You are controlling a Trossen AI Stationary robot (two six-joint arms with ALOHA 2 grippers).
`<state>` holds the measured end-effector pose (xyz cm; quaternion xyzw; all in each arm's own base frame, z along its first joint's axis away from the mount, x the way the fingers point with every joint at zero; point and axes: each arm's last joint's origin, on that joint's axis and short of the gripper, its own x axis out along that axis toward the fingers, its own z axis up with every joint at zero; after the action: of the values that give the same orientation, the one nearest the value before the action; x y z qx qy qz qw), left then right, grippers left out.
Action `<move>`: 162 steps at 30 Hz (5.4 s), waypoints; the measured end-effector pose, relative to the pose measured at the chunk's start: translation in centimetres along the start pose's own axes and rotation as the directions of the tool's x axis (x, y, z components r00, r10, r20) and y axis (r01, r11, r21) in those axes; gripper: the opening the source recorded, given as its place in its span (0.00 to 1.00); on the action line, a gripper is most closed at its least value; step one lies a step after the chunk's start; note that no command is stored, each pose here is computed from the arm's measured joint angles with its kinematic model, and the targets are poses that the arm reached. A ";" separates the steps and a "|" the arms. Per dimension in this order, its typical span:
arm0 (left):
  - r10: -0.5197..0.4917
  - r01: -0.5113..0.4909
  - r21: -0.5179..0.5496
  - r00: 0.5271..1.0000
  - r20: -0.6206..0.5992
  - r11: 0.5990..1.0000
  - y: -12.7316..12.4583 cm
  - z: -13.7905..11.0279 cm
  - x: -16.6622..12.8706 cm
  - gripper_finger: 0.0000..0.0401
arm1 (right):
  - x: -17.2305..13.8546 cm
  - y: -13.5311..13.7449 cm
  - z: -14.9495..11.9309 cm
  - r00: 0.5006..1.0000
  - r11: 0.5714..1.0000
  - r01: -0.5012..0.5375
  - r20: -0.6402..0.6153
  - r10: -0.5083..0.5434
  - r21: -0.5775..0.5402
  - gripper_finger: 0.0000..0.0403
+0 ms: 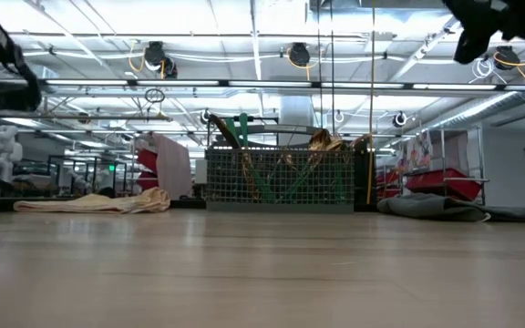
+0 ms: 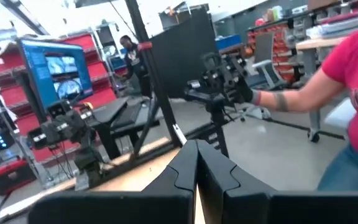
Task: Sort silverware
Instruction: Return to Home Position
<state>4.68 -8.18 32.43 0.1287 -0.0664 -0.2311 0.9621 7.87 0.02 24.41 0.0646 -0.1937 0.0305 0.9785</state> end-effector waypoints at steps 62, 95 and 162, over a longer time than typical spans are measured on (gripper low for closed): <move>0.100 -0.100 -0.115 0.995 -0.009 0.988 0.4 -15.2 1.0 0.02 | -0.8 -0.6 -7.1 0.952 0.999 -0.017 -0.307 0.004 -0.039 0.40; 0.461 -0.506 -0.164 0.851 -0.251 0.846 4.3 -17.6 0.2 0.02 | -0.8 -0.4 -8.6 0.886 0.983 -0.134 -0.459 0.060 -0.130 0.40; 0.461 -0.507 -0.165 0.851 -0.250 0.846 4.3 -17.7 0.2 0.02 | -0.8 -0.4 -8.6 0.887 0.983 -0.133 -0.459 0.059 -0.129 0.40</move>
<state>10.00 -0.76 16.72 0.0207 0.0269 0.0283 0.9990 10.40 0.80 16.19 -0.0311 0.0348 0.0779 0.9959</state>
